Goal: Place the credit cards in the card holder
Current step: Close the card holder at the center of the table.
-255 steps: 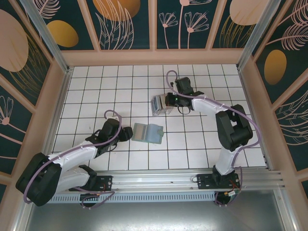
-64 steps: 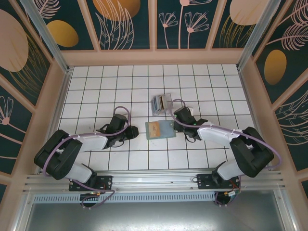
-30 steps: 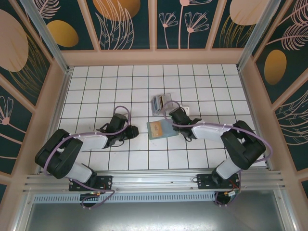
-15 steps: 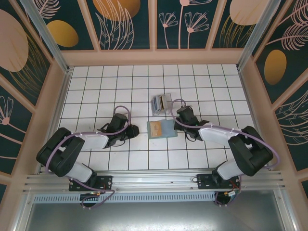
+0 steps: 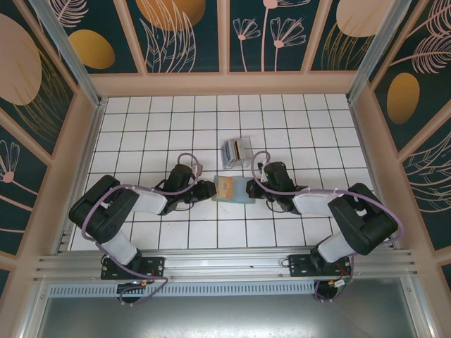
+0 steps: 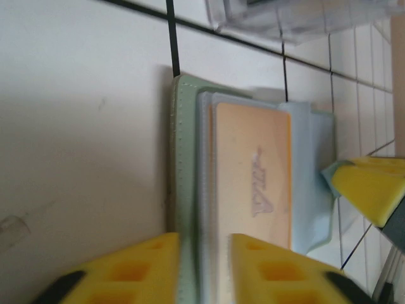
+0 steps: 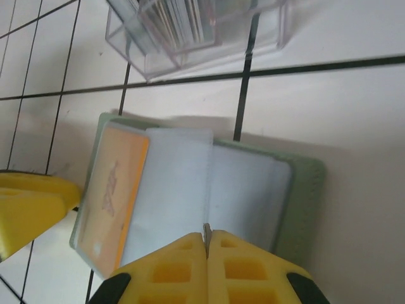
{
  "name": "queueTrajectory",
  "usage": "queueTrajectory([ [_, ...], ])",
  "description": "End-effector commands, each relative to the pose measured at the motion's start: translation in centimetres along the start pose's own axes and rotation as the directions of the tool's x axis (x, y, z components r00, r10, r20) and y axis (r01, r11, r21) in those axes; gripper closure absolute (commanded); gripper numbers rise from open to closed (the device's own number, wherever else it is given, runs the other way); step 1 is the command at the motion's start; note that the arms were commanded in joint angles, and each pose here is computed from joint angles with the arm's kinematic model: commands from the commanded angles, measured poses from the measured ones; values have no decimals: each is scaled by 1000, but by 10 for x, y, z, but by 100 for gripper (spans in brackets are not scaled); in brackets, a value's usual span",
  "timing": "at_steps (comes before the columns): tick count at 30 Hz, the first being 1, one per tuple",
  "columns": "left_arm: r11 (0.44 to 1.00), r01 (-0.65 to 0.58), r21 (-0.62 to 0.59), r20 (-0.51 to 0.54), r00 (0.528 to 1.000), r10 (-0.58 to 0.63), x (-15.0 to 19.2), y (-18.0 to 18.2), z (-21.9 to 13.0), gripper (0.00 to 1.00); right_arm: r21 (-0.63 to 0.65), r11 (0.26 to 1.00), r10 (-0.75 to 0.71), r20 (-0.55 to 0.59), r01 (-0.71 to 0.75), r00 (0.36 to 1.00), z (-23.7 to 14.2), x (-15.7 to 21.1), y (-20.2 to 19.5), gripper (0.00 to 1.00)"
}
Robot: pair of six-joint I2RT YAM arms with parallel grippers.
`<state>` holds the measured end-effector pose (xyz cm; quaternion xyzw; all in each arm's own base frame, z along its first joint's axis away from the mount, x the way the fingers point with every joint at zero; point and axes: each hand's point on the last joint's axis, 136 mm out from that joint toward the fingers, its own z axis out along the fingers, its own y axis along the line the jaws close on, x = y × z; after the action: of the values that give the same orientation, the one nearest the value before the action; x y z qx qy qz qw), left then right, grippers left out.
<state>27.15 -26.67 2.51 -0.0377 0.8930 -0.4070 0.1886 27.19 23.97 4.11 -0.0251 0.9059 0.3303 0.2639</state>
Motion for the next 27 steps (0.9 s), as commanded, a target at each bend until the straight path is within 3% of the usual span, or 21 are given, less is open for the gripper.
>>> queueTrajectory([
  [1, 1000, 6, 23, -75, 997, -4, 17, -6, 4, 82, -116, 993, 10, 2, -10, 1000, 3, -2, 22, 100],
  [4, 1000, -22, -14, -50, 998, 21, 12, -5, -2, 90, -129, 992, 3, 3, -2, 1000, 3, -2, 27, 100],
  [10, 997, -60, -40, -17, 998, 59, 4, -13, -19, 96, -175, 985, 2, 1, -2, 1000, 2, 1, 37, 100],
  [19, 997, -62, -50, 51, 997, 64, -1, -20, -47, 93, -266, 964, -37, -66, 18, 997, 33, 27, 78, 100],
  [27, 999, -46, 24, 14, 999, 46, 11, -27, -48, 82, -300, 954, -8, -65, -12, 998, 55, 27, 101, 100],
])
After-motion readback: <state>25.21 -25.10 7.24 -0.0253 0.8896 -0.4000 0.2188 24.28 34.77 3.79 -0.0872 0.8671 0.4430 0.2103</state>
